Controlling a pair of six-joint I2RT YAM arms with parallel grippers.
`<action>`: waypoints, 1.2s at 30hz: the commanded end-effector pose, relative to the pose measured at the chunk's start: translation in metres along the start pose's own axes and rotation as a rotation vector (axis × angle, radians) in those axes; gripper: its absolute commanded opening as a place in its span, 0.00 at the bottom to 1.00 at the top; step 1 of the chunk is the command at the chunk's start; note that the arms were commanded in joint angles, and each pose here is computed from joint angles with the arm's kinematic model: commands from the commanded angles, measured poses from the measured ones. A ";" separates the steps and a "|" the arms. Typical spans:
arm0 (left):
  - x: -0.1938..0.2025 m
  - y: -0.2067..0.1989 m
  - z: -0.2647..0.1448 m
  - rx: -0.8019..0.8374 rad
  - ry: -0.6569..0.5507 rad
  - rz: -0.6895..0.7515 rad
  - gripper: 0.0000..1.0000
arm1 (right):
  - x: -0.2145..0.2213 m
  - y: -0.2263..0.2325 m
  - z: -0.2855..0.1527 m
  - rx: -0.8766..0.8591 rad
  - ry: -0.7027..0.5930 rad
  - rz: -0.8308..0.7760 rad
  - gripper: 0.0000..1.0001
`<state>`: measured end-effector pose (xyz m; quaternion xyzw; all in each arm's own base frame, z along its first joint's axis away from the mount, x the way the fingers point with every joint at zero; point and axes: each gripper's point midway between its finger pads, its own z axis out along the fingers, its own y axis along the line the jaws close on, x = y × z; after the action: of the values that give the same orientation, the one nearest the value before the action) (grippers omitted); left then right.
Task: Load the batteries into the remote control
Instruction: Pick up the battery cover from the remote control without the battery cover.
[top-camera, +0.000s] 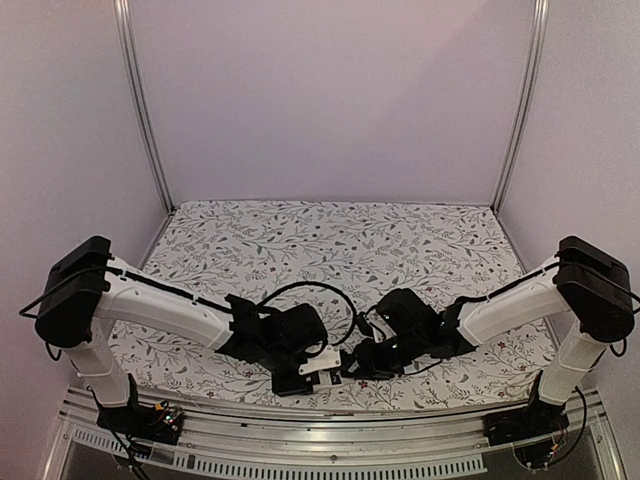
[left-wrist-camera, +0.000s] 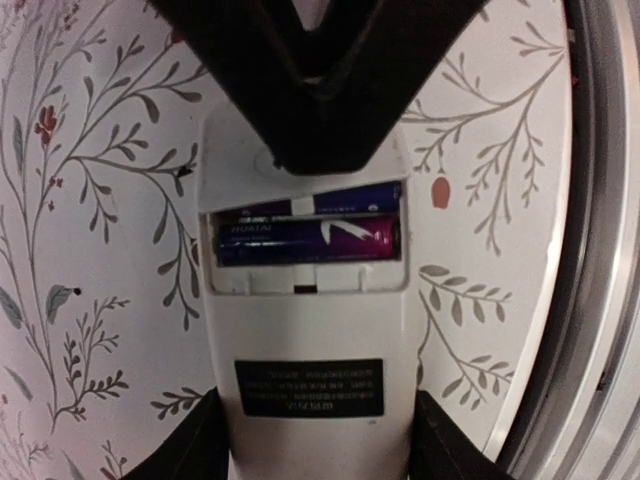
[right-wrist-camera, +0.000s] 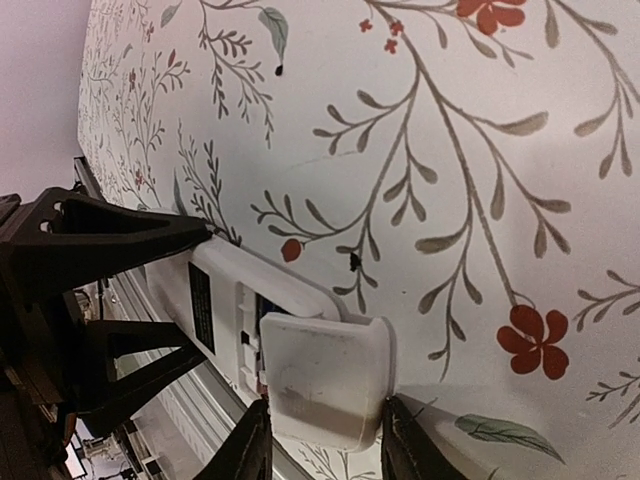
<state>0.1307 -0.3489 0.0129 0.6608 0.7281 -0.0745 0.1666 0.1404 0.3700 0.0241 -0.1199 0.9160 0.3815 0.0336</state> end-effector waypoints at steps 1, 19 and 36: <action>-0.007 -0.032 0.009 0.093 -0.010 0.061 0.45 | 0.008 -0.017 0.005 0.083 0.011 0.048 0.37; -0.011 -0.025 0.007 0.055 0.013 0.037 0.44 | 0.004 -0.003 0.005 0.117 0.006 0.006 0.32; -0.015 -0.026 0.007 0.065 0.000 0.023 0.45 | -0.004 0.015 0.010 0.094 0.001 -0.009 0.29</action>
<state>0.1246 -0.3572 0.0130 0.6607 0.7297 -0.0714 0.1608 0.1389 0.3709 0.0225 -0.1094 0.9384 0.3263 0.0319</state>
